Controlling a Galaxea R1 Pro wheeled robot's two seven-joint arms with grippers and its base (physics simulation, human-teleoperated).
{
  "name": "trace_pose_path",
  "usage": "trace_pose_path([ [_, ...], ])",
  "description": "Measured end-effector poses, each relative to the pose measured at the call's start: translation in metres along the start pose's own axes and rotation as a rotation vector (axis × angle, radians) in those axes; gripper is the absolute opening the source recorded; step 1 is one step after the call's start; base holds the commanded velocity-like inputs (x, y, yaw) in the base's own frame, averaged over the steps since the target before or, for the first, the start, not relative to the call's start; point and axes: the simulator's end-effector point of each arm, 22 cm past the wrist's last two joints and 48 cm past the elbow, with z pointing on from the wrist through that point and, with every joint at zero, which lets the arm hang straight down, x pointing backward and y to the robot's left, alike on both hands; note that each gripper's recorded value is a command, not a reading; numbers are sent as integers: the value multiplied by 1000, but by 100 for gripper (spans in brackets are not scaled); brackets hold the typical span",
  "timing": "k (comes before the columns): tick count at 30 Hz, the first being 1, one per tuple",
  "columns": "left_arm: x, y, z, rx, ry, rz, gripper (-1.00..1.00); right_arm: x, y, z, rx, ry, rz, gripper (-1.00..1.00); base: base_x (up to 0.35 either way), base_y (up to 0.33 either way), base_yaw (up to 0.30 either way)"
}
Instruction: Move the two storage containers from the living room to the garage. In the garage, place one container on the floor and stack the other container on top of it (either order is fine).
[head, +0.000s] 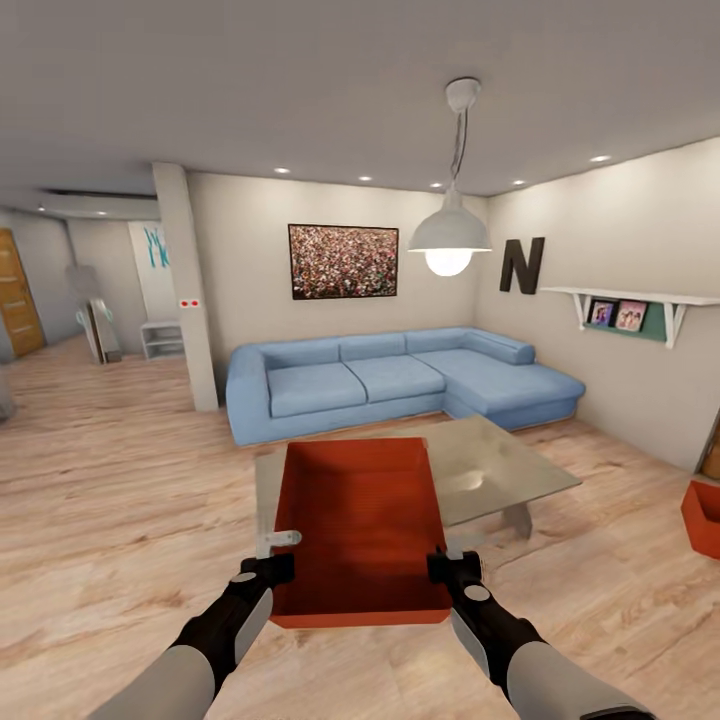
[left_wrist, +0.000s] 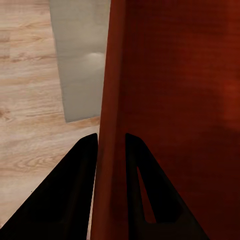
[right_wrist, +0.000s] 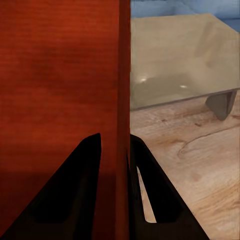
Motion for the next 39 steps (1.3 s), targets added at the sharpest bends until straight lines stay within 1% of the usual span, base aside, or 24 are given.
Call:
trace_pose_path([
  [25,0,0,0,0,1,1,-100,0,0,0,0,1,1,-100,0,0,269],
  [39,-5,0,-2,1,-8,0,-100,-5,0,-2,1,-8,1,-100,0,0,267],
])
